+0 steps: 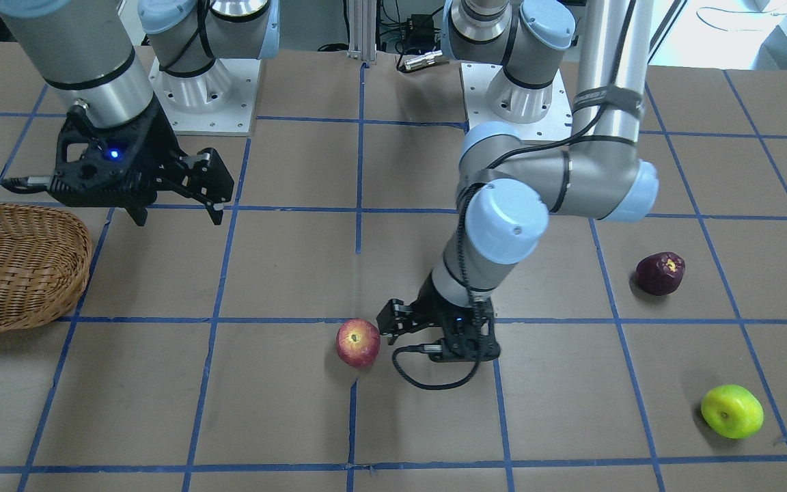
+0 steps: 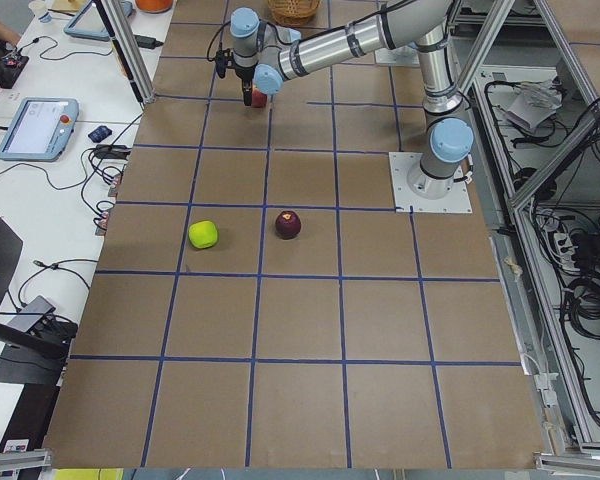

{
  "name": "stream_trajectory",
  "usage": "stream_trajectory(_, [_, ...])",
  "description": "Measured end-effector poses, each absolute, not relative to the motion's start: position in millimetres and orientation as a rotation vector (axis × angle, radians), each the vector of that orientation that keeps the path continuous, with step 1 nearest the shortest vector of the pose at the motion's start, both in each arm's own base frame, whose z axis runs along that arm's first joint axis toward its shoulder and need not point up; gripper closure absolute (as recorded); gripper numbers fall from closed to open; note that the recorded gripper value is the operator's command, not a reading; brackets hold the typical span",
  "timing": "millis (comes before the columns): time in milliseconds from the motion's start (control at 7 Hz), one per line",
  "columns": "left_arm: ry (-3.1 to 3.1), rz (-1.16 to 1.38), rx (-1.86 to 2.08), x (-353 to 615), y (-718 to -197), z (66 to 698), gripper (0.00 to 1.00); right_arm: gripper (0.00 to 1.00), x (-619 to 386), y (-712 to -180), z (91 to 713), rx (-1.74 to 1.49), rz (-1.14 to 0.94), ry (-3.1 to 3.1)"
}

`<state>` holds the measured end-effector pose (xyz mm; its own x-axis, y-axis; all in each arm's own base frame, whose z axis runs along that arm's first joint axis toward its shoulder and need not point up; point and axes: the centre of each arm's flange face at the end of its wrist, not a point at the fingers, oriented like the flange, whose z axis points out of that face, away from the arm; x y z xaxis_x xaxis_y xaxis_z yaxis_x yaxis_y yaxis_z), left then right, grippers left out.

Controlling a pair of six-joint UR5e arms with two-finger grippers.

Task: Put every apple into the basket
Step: 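Grasp the red-yellow apple with right gripper while left reaches purple apple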

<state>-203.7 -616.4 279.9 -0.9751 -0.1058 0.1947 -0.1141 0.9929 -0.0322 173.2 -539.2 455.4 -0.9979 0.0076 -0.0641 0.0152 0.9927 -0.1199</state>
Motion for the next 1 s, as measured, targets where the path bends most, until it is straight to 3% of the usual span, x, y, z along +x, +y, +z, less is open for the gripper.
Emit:
stream_trajectory(429, [-3.255,-0.126,0.057,-17,-606,307,0.0,0.0,279,-576,350,0.066,-0.19,3.035])
stream_trajectory(857, [-3.231,-0.304,-0.161,126,-578,292,0.0,0.0,357,-585,242,0.056,-0.228,3.022])
stream_trajectory(1000, [-3.187,-0.334,-0.141,160,-565,278,0.0,0.05,361,-585,216,0.04,-0.22,3.048])
